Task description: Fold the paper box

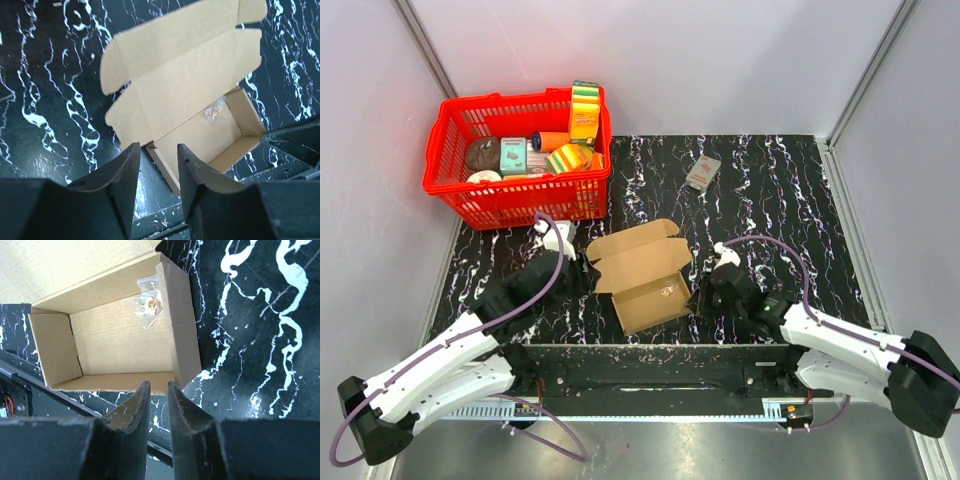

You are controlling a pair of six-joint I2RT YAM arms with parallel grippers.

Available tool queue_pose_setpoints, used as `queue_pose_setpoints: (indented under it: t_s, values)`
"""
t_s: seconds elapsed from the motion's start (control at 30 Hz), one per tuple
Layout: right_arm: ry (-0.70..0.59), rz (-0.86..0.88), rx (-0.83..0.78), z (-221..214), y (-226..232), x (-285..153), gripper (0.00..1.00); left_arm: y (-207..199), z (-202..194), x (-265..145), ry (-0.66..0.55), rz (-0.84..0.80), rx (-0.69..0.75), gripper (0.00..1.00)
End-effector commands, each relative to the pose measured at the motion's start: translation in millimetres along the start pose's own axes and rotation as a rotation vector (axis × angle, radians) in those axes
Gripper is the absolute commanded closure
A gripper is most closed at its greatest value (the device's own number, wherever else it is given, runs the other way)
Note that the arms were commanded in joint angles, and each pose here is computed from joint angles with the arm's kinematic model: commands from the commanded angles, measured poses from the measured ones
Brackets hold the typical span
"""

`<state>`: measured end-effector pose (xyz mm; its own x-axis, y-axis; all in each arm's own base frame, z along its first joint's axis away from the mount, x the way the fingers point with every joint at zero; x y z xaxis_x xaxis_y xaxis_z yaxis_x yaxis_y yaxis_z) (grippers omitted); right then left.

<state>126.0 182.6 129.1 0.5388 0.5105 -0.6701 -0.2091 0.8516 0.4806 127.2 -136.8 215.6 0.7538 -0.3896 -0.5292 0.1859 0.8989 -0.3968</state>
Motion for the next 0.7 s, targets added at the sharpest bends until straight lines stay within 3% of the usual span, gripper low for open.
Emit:
queue_pose_setpoints:
  t_s: [0.0,0.27,0.67]
  values:
    - [-0.031,-0.033,0.058,-2,-5,-10,0.74,-7,26,-5,-0.079,-0.01,0.001,0.58]
    - [-0.029,-0.006,0.078,-9,-10,-17,0.74,10,4,14,-0.044,0.009,-0.061,0.46]
    - [-0.015,-0.001,0.064,-11,-11,-12,0.73,25,-4,29,-0.019,0.115,-0.033,0.39]
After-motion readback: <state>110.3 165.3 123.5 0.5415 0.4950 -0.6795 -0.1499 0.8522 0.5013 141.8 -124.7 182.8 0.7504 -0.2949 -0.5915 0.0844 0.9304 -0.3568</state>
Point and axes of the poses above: each gripper's point midway between its finger pads, its own x axis out along the fingers, its own y axis along the line the jaws close on, z = x × y, the point moved 9 cm from there along -x, back along the fingers, and after that the axes turned 3 degrees about -x, right-handed, at the moved point
